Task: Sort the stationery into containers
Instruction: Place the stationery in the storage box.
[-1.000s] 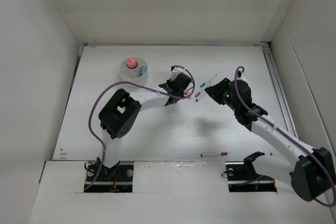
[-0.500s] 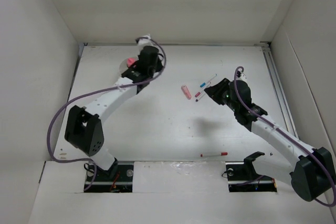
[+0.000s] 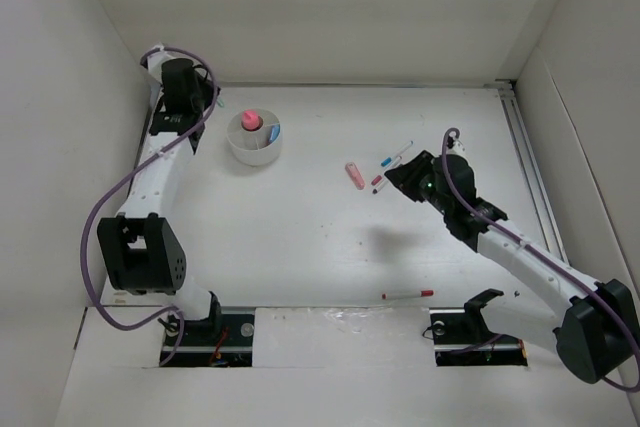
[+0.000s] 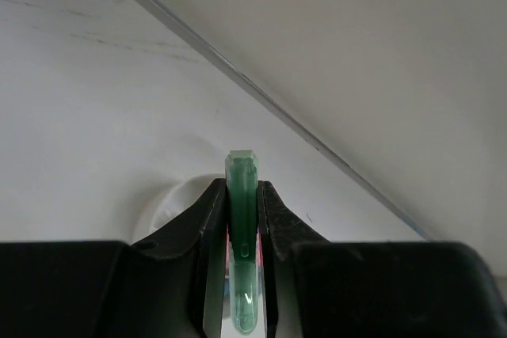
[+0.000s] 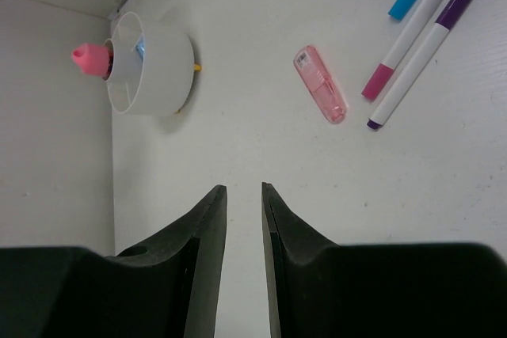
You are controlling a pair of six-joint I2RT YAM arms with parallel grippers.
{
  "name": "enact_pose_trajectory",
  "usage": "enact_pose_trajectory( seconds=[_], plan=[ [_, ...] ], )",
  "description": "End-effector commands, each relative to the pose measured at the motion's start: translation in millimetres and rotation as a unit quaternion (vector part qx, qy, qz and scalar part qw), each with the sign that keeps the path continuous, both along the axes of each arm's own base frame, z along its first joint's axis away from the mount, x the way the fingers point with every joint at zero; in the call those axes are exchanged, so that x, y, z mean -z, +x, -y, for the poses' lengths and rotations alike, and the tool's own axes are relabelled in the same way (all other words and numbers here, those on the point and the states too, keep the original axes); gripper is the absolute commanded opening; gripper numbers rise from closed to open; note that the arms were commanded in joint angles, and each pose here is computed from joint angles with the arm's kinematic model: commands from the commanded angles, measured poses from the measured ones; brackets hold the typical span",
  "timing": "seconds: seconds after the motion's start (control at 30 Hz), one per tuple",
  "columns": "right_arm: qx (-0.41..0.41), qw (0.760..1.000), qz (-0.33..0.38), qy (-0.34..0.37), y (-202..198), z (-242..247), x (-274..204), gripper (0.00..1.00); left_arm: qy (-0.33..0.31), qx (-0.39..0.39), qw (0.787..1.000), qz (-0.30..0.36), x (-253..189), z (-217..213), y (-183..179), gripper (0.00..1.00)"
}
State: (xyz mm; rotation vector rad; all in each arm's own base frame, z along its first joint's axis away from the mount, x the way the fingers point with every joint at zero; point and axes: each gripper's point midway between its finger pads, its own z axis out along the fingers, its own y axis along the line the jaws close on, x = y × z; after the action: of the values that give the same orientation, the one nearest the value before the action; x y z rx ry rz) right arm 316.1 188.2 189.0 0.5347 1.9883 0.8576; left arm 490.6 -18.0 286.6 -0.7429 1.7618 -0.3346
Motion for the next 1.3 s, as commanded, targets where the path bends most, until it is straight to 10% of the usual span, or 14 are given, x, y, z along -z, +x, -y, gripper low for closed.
enact_pose_trajectory(
  seconds=[0.0,1.27],
  plan=[
    [-0.01,0.999,0.042,0.015,5.0,-8.4,-32.7,0.3,-0.007,-0.033,0.999,0.012,-9.2,-24.5,11.3,0.05],
    [-0.001,1.0,0.029,0.003,13.0,-10.8,-22.7,0.3,0.084,-0.097,0.989,-0.07,107.8,-27.2,74.4,0.04]
  ],
)
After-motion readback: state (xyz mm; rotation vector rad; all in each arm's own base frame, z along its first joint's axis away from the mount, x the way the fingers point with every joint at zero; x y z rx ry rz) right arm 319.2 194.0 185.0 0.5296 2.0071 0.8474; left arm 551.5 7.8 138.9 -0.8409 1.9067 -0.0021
